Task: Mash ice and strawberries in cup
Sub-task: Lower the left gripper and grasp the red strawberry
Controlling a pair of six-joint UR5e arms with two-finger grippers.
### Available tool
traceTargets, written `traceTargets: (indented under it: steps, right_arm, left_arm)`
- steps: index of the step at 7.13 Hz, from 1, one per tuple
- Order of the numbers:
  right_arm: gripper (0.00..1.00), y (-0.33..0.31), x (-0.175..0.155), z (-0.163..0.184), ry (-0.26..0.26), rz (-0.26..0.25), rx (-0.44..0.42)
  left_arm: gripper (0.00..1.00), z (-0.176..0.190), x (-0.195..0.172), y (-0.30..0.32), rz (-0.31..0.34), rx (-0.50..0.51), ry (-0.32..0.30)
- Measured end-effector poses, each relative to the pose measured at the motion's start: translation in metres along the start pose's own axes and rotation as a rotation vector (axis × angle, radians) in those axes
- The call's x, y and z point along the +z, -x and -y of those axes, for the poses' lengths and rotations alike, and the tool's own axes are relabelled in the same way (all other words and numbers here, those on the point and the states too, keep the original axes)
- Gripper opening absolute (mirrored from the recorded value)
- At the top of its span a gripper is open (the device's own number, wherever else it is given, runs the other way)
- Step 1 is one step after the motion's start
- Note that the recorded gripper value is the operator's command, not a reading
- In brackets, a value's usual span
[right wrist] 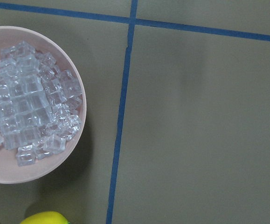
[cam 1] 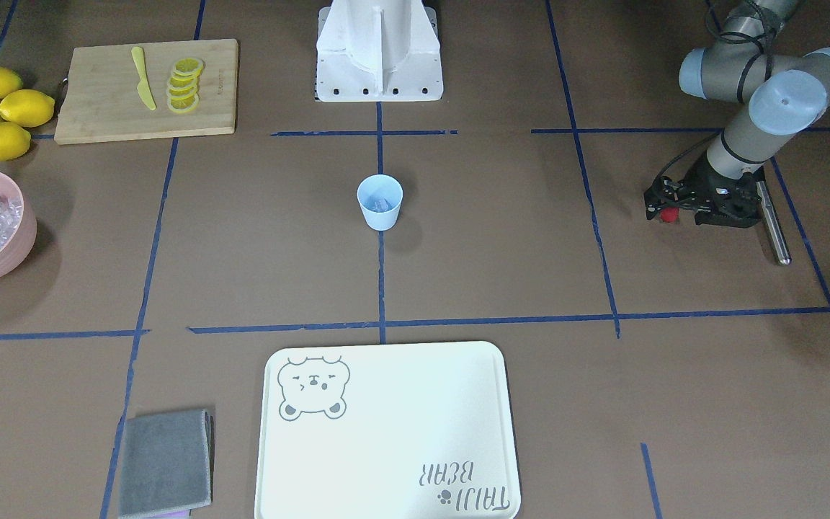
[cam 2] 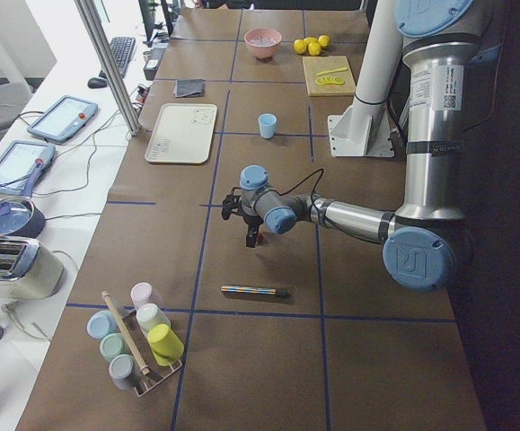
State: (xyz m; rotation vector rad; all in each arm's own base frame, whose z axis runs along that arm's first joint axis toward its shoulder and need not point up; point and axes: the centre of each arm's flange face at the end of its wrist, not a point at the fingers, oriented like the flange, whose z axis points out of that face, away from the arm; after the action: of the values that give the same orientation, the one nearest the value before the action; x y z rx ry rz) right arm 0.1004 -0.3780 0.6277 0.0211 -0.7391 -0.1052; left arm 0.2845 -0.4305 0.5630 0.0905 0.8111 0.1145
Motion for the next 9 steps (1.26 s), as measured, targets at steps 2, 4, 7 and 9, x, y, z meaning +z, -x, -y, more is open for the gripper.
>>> traceTargets:
  steps: [2,4,7,9]
  right_arm:
    - [1.0,0.0,0.0,0.0,-0.001,0.0,0.0]
    - [1.0,0.0,0.0,0.001,0.0,0.0,0.001]
    - [1.0,0.001,-0.001,0.001,-0.002,0.0,-0.001]
    - [1.0,0.002,-0.002,0.002,-0.005,0.006,0.002]
  left_arm:
    - [0.23,-0.002,0.0,0.001,0.0,0.0,0.003]
    - [0.01,-0.005,0.001,0.004,0.005,-0.003,0.009]
    - [0.0,-0.004,-0.012,-0.01,-0.001,0.002,0.006]
    - [0.01,0.006,-0.055,-0.063,0.014,-0.008,0.024]
